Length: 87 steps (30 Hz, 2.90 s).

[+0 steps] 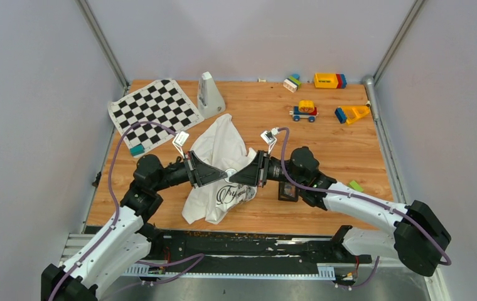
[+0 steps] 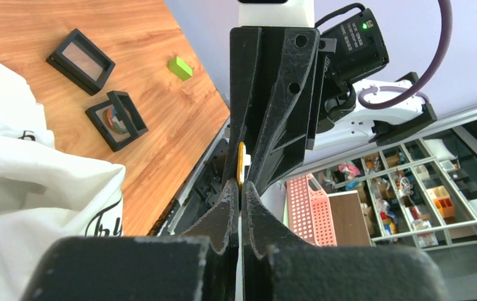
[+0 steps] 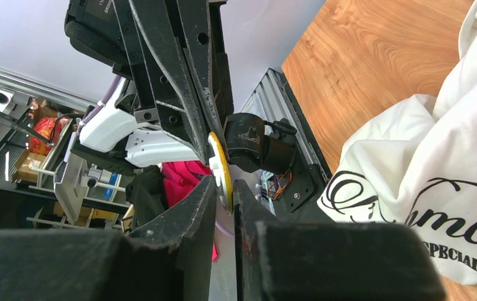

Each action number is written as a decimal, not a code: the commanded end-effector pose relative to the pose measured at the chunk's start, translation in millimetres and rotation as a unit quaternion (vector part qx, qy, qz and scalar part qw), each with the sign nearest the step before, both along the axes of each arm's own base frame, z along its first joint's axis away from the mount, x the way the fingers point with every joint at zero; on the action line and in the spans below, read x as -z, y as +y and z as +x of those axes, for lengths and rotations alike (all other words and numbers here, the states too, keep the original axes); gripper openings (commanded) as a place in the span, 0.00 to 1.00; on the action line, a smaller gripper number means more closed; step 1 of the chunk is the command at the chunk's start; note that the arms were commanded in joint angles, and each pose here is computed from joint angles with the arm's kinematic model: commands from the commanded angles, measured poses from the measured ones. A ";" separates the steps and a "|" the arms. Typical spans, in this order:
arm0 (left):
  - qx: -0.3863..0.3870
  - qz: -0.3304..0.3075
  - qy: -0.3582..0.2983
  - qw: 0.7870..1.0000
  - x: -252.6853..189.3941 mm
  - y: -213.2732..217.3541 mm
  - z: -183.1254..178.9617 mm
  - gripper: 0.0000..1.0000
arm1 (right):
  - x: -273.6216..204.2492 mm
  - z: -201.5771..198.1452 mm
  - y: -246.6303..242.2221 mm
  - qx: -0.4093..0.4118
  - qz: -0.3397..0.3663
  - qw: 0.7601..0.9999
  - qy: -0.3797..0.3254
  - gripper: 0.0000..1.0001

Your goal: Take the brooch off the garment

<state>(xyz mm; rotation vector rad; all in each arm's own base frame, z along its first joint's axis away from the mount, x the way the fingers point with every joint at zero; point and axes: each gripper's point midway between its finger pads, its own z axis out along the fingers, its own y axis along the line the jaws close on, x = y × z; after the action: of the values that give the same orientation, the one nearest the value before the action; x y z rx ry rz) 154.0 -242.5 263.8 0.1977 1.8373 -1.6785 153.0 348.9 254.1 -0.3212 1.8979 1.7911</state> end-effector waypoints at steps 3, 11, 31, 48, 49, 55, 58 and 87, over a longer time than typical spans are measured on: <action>0.032 -0.014 -0.067 0.997 -19.8 -0.8 -11.7 0.00 | 5.4 5.2 4.6 -0.005 -0.015 1.000 0.024 0.14; 0.040 -0.007 -0.066 0.997 -16.6 -1.3 -13.6 0.00 | 15.9 7.4 8.1 -0.010 -0.037 0.998 0.045 0.14; 0.016 0.014 -0.110 0.994 -17.7 5.7 -13.6 0.00 | 32.1 24.1 -4.5 0.050 -0.033 0.992 0.114 0.17; -0.003 0.036 -0.096 0.995 -8.8 8.0 -6.6 0.00 | 20.2 16.8 -12.9 0.045 -0.021 0.996 0.075 0.45; -0.005 0.037 -0.097 0.995 -9.0 8.2 -6.3 0.00 | 18.5 15.8 -14.1 0.045 -0.019 0.996 0.070 0.46; -0.008 0.044 -0.093 0.995 -6.5 9.0 -5.3 0.00 | 14.6 13.6 -22.9 0.058 -0.026 0.997 0.049 0.50; -0.009 0.049 -0.090 0.995 -3.7 9.1 -4.1 0.00 | 14.3 13.1 -27.8 0.067 -0.033 0.996 0.041 0.50; 0.057 0.036 -0.029 0.997 16.2 -11.8 -14.1 0.00 | 4.3 -0.6 -19.2 -0.002 -0.024 0.998 -0.050 0.16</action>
<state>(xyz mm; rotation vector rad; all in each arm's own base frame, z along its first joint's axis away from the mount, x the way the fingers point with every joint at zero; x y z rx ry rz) 144.4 -251.1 238.9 0.3357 1.9253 -1.6375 151.7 325.9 225.3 -0.3648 1.9888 1.6673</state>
